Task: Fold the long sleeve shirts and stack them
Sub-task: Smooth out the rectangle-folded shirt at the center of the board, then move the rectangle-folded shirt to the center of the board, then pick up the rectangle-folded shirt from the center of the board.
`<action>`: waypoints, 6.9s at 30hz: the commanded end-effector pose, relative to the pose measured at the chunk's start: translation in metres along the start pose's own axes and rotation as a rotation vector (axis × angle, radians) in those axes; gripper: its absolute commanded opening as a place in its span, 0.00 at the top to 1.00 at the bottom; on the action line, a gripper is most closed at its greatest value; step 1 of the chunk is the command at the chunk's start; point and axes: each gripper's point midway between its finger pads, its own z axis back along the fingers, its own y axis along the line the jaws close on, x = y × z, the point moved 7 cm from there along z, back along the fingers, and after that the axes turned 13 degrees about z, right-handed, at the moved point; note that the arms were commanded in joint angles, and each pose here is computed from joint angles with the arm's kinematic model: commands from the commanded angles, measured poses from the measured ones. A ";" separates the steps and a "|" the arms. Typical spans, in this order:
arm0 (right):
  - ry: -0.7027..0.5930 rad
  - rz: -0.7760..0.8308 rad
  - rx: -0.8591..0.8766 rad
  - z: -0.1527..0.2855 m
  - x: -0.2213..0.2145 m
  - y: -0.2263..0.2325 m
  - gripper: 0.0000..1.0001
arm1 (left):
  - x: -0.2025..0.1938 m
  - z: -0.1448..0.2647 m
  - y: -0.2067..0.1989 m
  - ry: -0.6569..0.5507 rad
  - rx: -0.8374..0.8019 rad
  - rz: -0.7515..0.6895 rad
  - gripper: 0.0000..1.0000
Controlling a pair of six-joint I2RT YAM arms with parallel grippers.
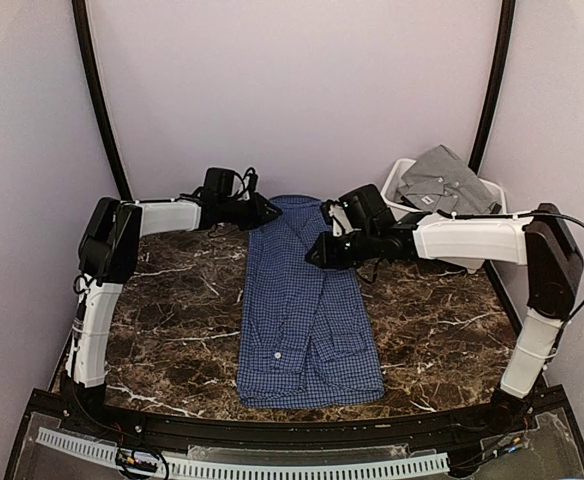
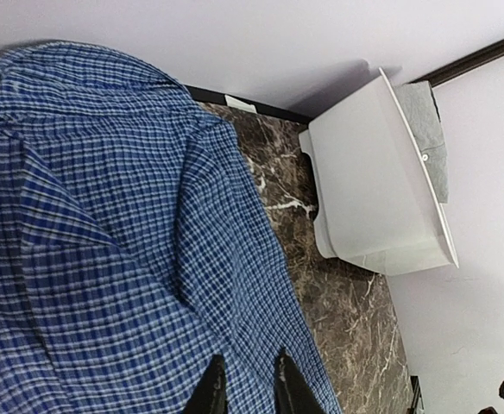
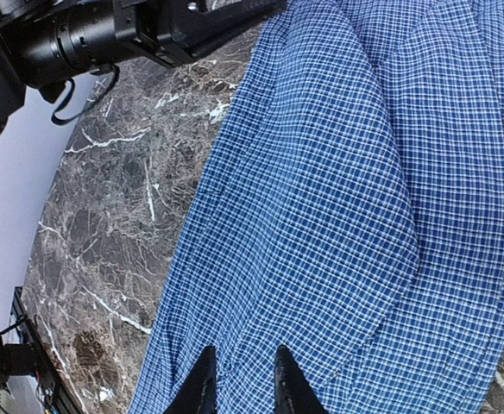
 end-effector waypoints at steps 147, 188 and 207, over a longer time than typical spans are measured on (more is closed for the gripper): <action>0.357 -0.233 0.154 0.051 -0.185 -0.015 0.62 | -0.296 0.217 0.061 0.517 0.469 0.314 0.67; 0.262 -0.377 0.196 0.037 -0.201 -0.037 0.59 | -0.291 0.186 0.064 0.567 0.426 0.249 0.63; 0.230 -0.399 0.250 0.033 -0.191 -0.032 0.71 | -0.307 0.187 0.065 0.620 0.345 0.366 0.79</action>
